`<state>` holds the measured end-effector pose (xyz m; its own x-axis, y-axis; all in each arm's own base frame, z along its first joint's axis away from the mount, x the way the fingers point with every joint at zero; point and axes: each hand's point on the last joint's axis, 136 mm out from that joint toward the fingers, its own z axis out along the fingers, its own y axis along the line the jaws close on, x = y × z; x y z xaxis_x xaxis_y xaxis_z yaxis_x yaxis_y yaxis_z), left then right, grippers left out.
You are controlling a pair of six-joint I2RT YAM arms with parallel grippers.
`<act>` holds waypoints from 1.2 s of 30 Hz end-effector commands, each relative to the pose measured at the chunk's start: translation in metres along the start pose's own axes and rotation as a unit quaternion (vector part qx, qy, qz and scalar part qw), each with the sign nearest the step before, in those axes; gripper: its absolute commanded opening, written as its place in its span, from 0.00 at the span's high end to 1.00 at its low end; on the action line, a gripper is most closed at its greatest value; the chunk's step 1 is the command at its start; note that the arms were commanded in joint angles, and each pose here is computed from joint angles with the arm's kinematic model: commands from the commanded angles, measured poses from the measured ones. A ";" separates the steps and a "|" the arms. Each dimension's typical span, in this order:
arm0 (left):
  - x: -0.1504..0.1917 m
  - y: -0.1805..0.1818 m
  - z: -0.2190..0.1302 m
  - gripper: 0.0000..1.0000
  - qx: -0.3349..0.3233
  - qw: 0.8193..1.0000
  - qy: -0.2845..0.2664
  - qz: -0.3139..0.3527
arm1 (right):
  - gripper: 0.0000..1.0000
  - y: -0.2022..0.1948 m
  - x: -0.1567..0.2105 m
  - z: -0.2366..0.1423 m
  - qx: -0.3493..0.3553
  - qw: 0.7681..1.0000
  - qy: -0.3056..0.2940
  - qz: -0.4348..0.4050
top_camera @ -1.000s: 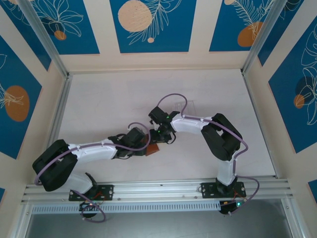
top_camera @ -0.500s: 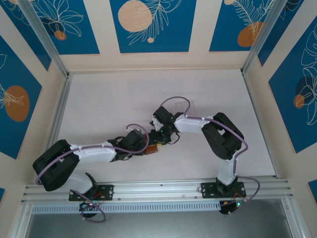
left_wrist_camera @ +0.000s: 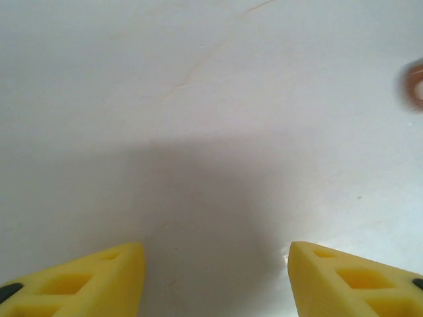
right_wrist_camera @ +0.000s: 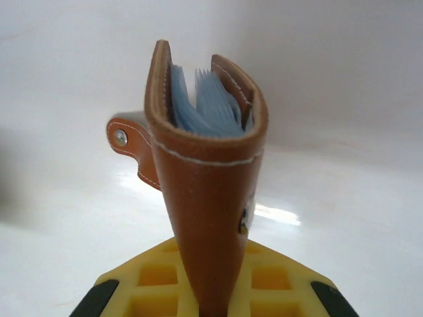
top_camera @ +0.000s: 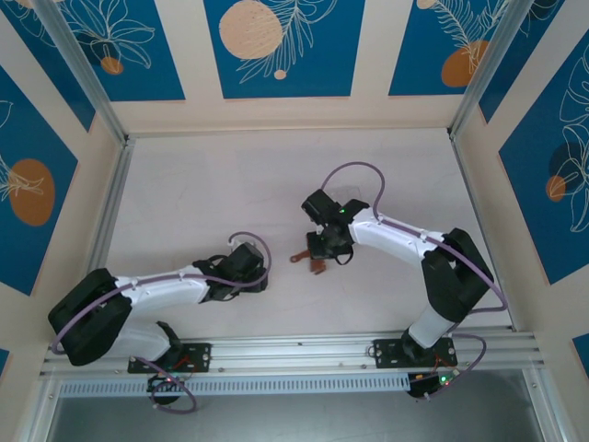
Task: Put the credit cards into the card holder
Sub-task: Turn over the card holder at the center of the table.
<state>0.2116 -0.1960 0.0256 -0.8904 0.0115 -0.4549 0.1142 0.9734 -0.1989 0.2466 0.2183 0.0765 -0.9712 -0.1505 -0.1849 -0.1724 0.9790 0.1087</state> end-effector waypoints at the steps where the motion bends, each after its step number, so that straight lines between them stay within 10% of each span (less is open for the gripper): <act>1: 0.013 0.022 -0.002 0.40 -0.040 0.999 0.022 0.010 | 1.00 -0.060 0.014 -0.030 0.181 0.983 -0.001 -0.013; 16: 0.012 0.044 -0.017 0.38 -0.069 0.997 0.011 -0.019 | 1.00 -0.090 -0.001 -0.086 0.432 0.900 -0.026 -0.044; 36: 0.013 0.070 -0.043 0.36 -0.072 0.996 -0.013 -0.058 | 0.58 0.052 0.015 0.041 0.148 0.979 0.050 -0.132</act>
<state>0.1942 -0.1284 0.0442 -0.8789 -0.0998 -0.4665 -0.0332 0.9883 -0.1488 0.2328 0.2402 0.0334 -0.9200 -0.3904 -0.0342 -0.3417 0.8418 -0.4179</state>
